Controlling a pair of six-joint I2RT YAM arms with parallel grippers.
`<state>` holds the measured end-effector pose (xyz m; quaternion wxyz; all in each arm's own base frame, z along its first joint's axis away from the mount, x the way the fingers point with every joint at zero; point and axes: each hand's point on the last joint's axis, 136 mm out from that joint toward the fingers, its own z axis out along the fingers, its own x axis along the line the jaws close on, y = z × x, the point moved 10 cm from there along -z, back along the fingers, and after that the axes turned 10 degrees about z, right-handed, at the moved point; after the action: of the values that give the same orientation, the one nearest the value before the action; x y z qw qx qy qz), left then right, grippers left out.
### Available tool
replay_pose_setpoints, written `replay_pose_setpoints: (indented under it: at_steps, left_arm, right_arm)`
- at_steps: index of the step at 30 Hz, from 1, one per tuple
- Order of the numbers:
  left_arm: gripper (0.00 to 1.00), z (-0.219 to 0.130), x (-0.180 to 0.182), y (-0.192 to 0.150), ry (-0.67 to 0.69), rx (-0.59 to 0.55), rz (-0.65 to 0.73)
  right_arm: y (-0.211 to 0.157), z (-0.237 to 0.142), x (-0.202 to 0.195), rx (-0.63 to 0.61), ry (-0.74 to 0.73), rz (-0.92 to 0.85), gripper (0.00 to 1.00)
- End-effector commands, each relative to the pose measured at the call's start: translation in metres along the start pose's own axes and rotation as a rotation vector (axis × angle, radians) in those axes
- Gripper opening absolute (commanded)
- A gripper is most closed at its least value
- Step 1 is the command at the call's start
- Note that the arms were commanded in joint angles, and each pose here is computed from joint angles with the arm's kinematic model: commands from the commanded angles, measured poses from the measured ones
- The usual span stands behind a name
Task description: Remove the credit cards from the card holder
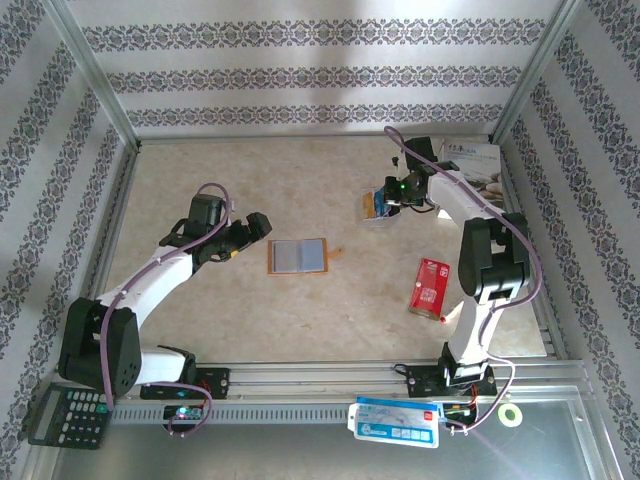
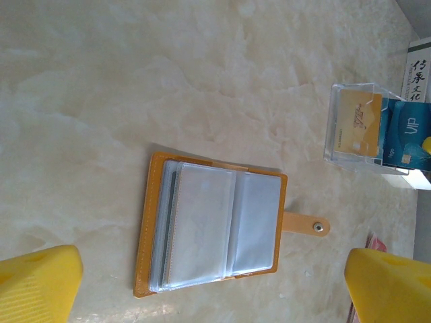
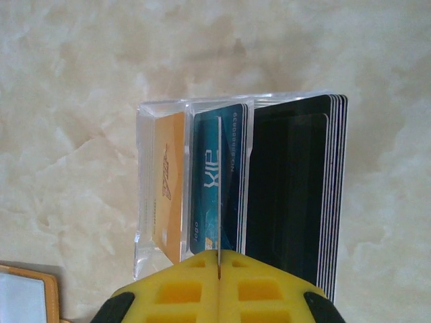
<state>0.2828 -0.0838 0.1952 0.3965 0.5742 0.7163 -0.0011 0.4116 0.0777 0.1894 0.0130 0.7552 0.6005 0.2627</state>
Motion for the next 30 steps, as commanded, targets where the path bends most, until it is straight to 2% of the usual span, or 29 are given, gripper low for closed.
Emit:
replay_pose_setpoints:
  at_steps: [1, 4, 6, 8, 16, 21, 30]
  left_arm:
    - [1.00, -0.004, -0.002, 0.008, 0.003, -0.006, 0.005]
    - [1.00, -0.004, -0.003, 0.008, 0.003, -0.005, 0.008]
    - [1.00, -0.004, -0.003, 0.009, 0.003, -0.007, 0.008]
    - [1.00, -0.005, -0.003, 0.009, 0.003, -0.007, 0.008]
    - [1.00, -0.006, -0.002, 0.010, 0.017, -0.011, 0.013]
    - [1.00, -0.008, 0.007, 0.011, 0.042, -0.026, -0.008]
    - [1.00, -0.010, 0.032, 0.008, 0.010, -0.085, -0.139]
  right_arm:
    - [0.007, 0.001, 0.003, -0.002, -0.021, -0.018, 0.04]
    - [0.011, 0.001, 0.004, -0.004, -0.032, -0.017, 0.09]
    - [0.014, 0.000, 0.005, -0.007, -0.038, -0.012, 0.18]
    - [0.014, -0.002, 0.007, -0.003, -0.036, -0.007, 0.22]
    - [-0.001, -0.036, 0.024, -0.055, -0.015, -0.017, 0.33]
    - [-0.042, -0.046, 0.049, -0.054, -0.009, -0.042, 0.44]
    - [-0.128, -0.020, 0.117, 0.060, 0.038, -0.156, 0.55]
